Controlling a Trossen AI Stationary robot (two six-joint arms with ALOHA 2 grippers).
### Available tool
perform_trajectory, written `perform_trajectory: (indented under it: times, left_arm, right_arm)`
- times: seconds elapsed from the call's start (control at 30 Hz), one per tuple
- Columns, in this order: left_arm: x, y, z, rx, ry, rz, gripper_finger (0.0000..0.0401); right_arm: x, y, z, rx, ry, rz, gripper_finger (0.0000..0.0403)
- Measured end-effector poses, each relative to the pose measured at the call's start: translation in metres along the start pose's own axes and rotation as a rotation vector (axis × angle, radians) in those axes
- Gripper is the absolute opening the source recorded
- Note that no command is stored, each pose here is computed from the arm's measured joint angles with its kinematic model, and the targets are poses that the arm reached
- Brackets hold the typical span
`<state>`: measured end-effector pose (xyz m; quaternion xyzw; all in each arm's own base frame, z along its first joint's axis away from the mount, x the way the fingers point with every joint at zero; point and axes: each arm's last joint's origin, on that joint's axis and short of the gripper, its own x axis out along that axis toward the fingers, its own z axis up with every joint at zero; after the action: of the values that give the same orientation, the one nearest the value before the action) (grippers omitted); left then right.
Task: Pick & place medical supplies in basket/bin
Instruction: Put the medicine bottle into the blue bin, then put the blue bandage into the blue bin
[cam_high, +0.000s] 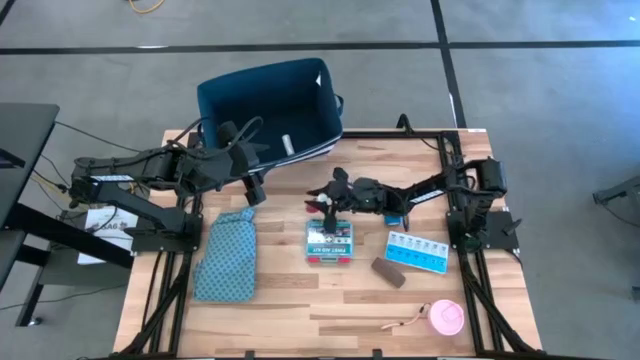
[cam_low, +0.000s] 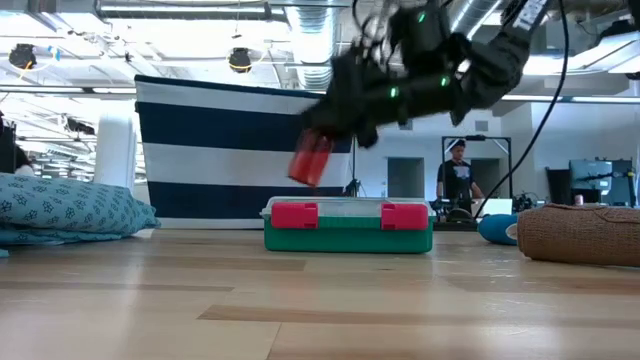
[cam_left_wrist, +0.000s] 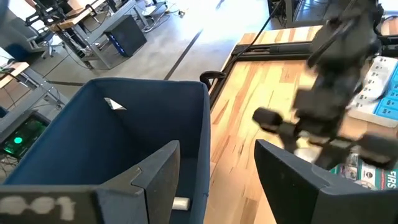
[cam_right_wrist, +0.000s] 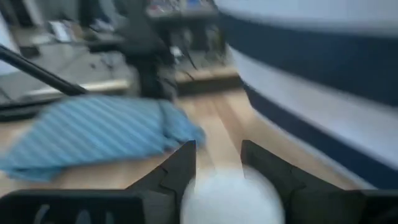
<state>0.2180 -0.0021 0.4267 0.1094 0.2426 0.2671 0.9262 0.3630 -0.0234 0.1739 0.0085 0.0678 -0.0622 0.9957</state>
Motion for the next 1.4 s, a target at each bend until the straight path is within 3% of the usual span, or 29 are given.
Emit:
perform_trajectory:
  times: [0.2,0.33,0.43,0.53,0.63,0.8,1.0,1.1,1.2,1.4]
  left_arm:
    - [0.000,0.000,0.000,0.002,0.003,0.001,0.0199]
    - [0.000,0.000,0.000,0.003,0.004,0.001,0.0199]
    - [0.000,0.000,0.000,0.005,0.004,0.001,0.0199]
    - [0.000,0.000,0.000,0.005,0.003,0.002,0.0199]
    - [0.000,0.000,0.000,0.004,0.003,0.002,0.0199]
    - [0.000,0.000,0.000,-0.009,0.004,0.002,0.0199]
    - [0.000,0.000,0.000,-0.004,0.004,0.001,0.0199]
    - [0.000,0.000,-0.001,-0.002,0.005,0.001,0.0199]
    - [0.000,0.000,-0.001,0.005,0.013,0.001,0.0199]
    - [0.000,0.000,-0.004,0.021,0.036,0.003,0.0199]
  right_arm:
    - [-0.016,0.004,0.074,-0.151,-0.192,-0.002,0.0092]
    - [-0.034,-0.003,0.129,-0.210,-0.225,-0.040,0.0093]
    - [-0.045,-0.010,0.163,-0.321,-0.246,-0.081,0.0099]
    - [-0.053,-0.026,0.196,-0.372,-0.287,-0.159,0.0094]
    - [-0.053,-0.055,0.212,-0.374,-0.258,-0.259,0.0092]
    - [-0.036,-0.117,0.202,-0.248,-0.182,-0.377,0.0098]
    - [0.005,-0.174,0.139,-0.116,-0.076,-0.305,0.0094]
    - [0.024,-0.188,0.109,-0.075,-0.047,-0.297,0.0092]
    - [0.035,-0.191,0.096,-0.099,-0.071,-0.296,0.0100]
    - [0.049,-0.185,0.094,-0.114,-0.042,-0.293,0.0145]
